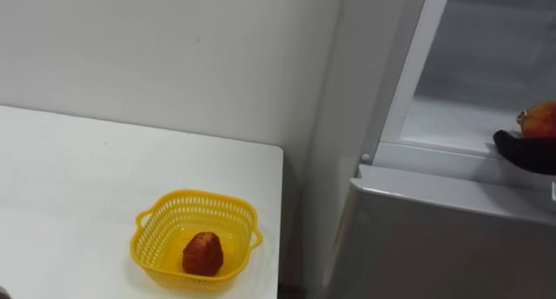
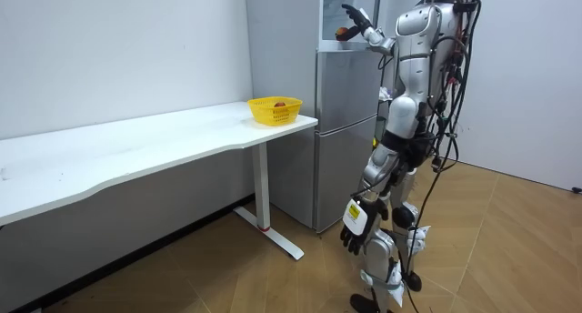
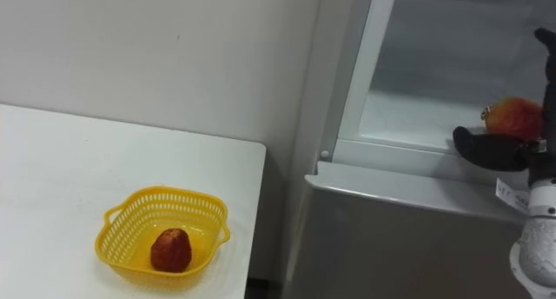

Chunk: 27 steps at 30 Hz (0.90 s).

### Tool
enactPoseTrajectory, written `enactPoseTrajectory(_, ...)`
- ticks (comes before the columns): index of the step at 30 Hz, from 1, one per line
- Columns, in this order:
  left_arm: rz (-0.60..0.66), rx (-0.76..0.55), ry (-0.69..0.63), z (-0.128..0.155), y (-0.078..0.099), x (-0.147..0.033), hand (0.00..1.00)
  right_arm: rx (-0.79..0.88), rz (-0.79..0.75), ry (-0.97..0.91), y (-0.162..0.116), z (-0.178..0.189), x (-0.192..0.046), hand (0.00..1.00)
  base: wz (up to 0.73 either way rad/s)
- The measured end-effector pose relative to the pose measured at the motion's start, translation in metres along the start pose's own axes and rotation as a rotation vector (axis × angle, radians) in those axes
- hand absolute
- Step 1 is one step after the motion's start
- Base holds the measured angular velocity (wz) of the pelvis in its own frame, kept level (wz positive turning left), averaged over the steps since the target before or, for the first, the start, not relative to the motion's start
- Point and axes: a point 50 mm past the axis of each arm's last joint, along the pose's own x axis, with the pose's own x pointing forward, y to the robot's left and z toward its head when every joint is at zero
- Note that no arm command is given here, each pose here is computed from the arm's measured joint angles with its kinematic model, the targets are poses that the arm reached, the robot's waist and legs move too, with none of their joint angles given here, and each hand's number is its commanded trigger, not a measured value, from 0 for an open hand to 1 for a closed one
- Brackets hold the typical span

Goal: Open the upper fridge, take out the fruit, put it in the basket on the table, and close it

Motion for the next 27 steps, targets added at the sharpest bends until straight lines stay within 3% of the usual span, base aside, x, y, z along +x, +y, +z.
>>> enactPoseTrajectory(10, 0.024, 0.004, -0.026, 0.001, 0.008, -0.002, 0.00, -0.041, 0.042, 0.029, -0.015, -0.010, 0.009, 0.00, 0.08)
enactPoseTrajectory(27, 0.029, 0.009, -0.003, 0.000, 0.011, -0.002, 0.00, -0.057, 0.130, 0.147, -0.006, -0.024, 0.022, 0.00, 0.03)
